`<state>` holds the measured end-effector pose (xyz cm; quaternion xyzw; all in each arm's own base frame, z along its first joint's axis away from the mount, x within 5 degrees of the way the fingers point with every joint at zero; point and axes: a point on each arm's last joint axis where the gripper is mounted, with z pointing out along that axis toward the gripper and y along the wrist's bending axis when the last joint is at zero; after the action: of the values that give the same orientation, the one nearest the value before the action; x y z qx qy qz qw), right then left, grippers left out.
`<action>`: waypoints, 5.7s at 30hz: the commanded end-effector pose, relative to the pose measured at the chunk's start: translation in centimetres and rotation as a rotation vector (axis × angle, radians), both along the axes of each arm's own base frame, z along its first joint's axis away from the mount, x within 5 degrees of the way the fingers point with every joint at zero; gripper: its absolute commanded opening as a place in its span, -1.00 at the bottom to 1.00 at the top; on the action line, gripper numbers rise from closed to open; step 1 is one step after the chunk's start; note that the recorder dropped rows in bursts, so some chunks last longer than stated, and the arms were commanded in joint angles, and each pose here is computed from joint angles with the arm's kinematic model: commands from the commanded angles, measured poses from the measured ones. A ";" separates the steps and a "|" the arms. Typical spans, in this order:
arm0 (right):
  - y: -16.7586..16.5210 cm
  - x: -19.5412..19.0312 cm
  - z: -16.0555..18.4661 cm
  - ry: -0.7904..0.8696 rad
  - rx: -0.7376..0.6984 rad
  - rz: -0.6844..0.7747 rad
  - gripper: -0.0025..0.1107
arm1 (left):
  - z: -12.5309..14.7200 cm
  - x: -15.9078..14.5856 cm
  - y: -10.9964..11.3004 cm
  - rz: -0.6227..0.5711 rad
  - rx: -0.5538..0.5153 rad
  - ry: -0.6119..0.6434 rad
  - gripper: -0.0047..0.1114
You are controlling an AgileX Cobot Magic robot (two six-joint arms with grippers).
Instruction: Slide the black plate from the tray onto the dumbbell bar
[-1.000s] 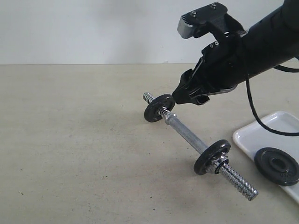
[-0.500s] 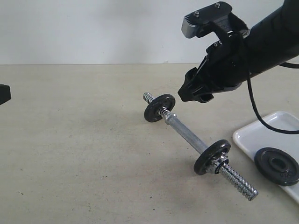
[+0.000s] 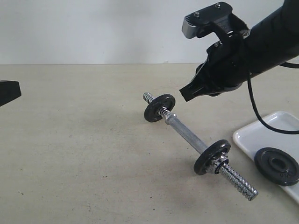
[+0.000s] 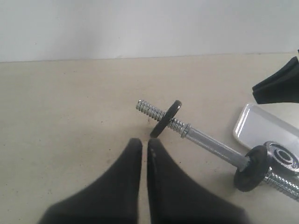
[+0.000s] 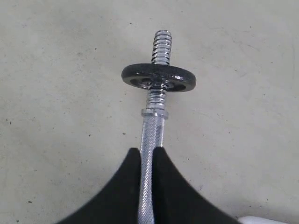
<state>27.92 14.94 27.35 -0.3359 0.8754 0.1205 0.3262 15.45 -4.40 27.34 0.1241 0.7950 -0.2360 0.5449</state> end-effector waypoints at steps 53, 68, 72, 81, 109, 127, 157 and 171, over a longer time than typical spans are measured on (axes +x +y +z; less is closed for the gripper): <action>-5.5 -14.4 13.9 -0.367 0.195 0.151 -0.96 | 5.9 3.3 -1.3 -0.150 -0.286 -0.216 -0.84; -5.5 -14.4 13.8 -0.365 0.179 0.169 -0.96 | 8.9 6.6 4.8 0.520 0.169 -0.241 -0.84; -5.5 -14.4 13.8 -0.365 0.179 0.169 -0.96 | 8.0 7.4 6.2 0.635 0.329 -0.204 -0.84; -5.5 -14.4 13.7 -0.369 0.172 0.177 -0.96 | 6.8 7.3 8.6 0.838 0.547 -0.079 -0.84; -5.1 -15.5 12.9 -0.232 0.179 0.254 -0.96 | 0.2 8.2 -6.2 -0.161 0.259 0.262 -0.84; -5.1 -15.7 12.8 -0.228 0.165 0.276 -0.96 | -3.1 11.3 -18.4 -0.321 0.320 0.178 -0.84; -5.1 -15.9 12.6 -0.221 0.128 0.328 -0.96 | -8.3 18.1 -24.9 -0.127 0.055 0.424 -0.84; -5.1 -16.0 12.6 -0.222 0.125 0.332 -0.96 | -11.7 16.3 -26.1 -0.416 0.549 0.275 -0.84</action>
<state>12.18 9.85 39.78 -0.4625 0.7604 0.1870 0.4158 32.21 -29.99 15.43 0.3225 0.8785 -0.1712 0.3082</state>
